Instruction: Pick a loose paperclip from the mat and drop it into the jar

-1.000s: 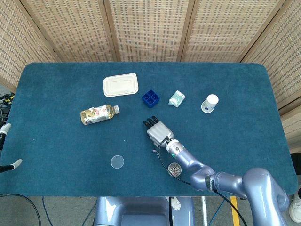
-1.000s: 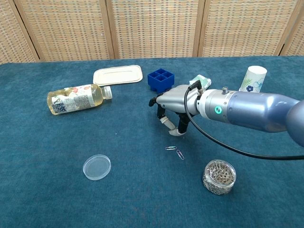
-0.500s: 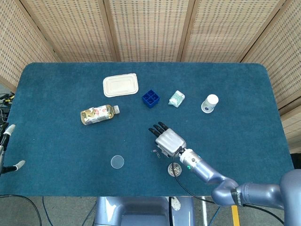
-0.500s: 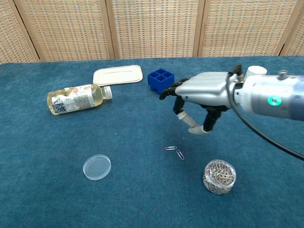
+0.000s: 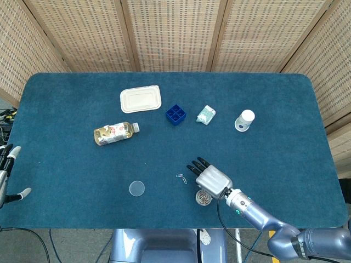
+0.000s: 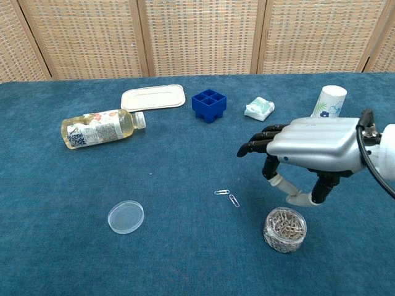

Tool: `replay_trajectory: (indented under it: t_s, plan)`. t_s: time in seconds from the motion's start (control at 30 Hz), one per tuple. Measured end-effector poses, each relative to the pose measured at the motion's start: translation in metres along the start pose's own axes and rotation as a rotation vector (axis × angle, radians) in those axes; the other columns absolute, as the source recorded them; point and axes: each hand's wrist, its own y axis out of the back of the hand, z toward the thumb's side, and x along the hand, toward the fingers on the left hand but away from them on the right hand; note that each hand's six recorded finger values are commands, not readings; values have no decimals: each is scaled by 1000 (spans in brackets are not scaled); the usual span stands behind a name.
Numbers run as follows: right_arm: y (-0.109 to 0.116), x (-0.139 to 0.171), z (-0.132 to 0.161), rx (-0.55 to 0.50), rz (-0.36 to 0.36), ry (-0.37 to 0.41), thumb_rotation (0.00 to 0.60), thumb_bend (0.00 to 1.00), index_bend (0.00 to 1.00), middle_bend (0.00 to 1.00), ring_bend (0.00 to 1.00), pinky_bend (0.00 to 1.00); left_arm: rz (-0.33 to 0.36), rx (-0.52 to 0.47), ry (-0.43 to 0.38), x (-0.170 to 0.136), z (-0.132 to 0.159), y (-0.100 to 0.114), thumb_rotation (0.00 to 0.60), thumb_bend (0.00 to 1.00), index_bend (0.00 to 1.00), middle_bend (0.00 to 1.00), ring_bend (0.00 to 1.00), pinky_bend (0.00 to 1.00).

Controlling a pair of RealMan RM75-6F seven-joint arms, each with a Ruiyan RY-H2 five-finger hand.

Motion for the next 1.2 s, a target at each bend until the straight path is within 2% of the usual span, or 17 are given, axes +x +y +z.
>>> replay_trajectory:
  t_s: [0.2,0.6,1.2]
  plan:
    - [-8,5,6,-3,20,21,600,558,679,64,0,0,0,-2,1,0,0,0,600,4,0,0,0,0]
    - [-18,-3,28,-12,41,64,600,558,679,65,0,0,-4,-1,2,1,-1,-1,600,5,0,0,0,0]
    - [-29,-2,18,-9,77,38,600,558,679,65,0,0,-10,4,4,2,0,-2,600,5,0,0,0,0]
